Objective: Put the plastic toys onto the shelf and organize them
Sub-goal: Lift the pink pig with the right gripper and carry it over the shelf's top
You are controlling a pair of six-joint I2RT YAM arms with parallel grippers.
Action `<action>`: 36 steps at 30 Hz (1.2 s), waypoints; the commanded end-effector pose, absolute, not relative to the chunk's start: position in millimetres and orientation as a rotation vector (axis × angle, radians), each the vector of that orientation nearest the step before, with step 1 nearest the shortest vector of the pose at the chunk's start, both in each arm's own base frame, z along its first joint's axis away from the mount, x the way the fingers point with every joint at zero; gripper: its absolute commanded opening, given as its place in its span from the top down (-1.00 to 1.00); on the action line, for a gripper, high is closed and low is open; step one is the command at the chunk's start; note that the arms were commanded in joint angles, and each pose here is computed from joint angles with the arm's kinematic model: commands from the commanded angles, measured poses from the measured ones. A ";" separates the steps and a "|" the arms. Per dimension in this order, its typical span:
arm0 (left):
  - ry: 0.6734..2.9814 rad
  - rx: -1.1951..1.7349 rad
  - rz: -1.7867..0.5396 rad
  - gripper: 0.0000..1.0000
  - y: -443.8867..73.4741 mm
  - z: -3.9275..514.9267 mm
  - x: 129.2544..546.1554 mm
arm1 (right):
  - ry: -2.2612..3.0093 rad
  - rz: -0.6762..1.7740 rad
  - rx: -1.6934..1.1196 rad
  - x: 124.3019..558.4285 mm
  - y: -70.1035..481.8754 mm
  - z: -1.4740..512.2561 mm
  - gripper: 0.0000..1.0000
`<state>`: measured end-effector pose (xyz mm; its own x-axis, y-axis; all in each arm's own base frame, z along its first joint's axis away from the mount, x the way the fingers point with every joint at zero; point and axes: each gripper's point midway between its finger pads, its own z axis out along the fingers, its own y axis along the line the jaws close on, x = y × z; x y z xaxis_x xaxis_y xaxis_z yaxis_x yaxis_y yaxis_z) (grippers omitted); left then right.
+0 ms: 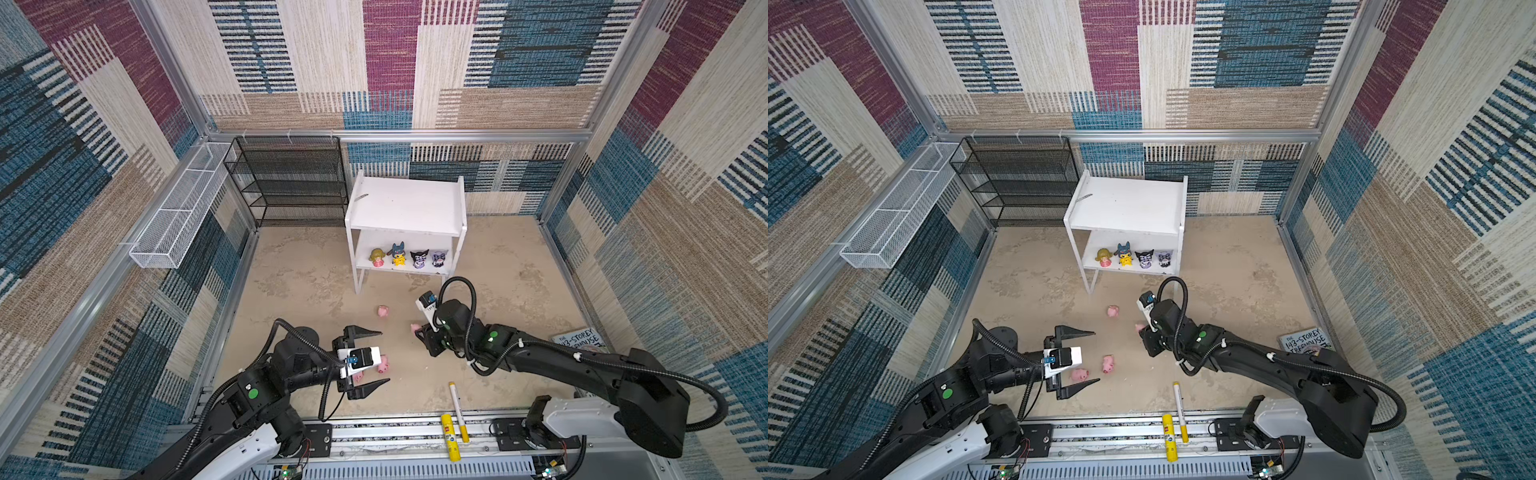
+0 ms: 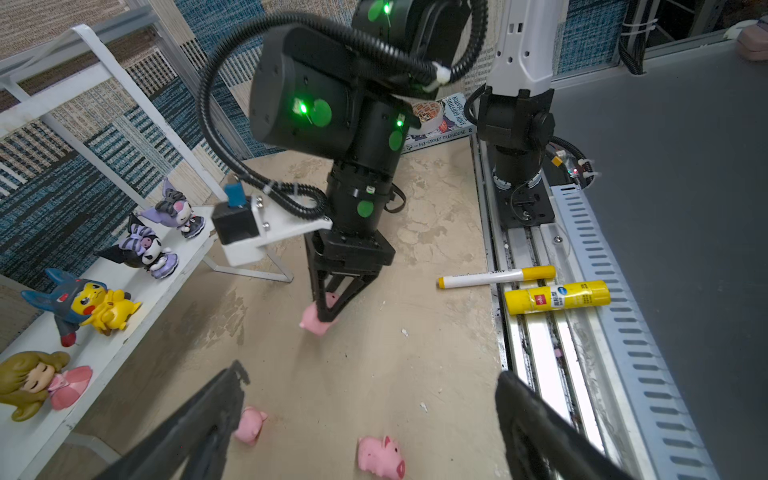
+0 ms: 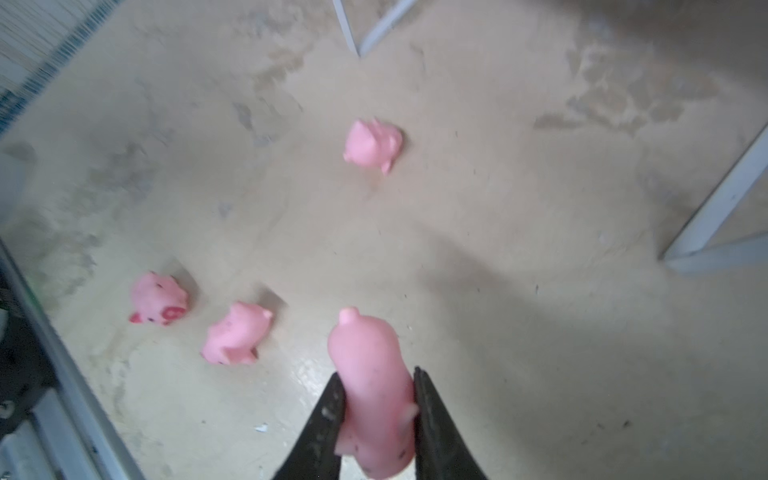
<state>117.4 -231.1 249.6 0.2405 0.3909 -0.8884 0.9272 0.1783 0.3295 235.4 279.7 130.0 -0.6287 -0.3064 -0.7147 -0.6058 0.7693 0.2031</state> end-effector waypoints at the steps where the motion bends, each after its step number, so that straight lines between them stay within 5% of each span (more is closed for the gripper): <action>1: 1.301 1.387 -0.612 -0.91 -231.9 261.6 117.4 | 2.248 0.552 -0.720 234.7 279.7 166.8 0.43; 11: 1.283 1.377 -0.616 -0.91 -230.1 267.0 115.1 | 2.021 0.733 -0.673 240.8 300.9 332.6 0.41; 18: 1.314 1.298 -0.555 -0.90 -227.1 278.2 131.0 | 2.007 0.696 -0.367 311.0 268.8 398.0 0.44; 36: 1.484 0.799 -0.182 -0.98 -214.7 407.6 244.1 | 1.972 0.303 -0.103 399.0 231.9 407.7 0.35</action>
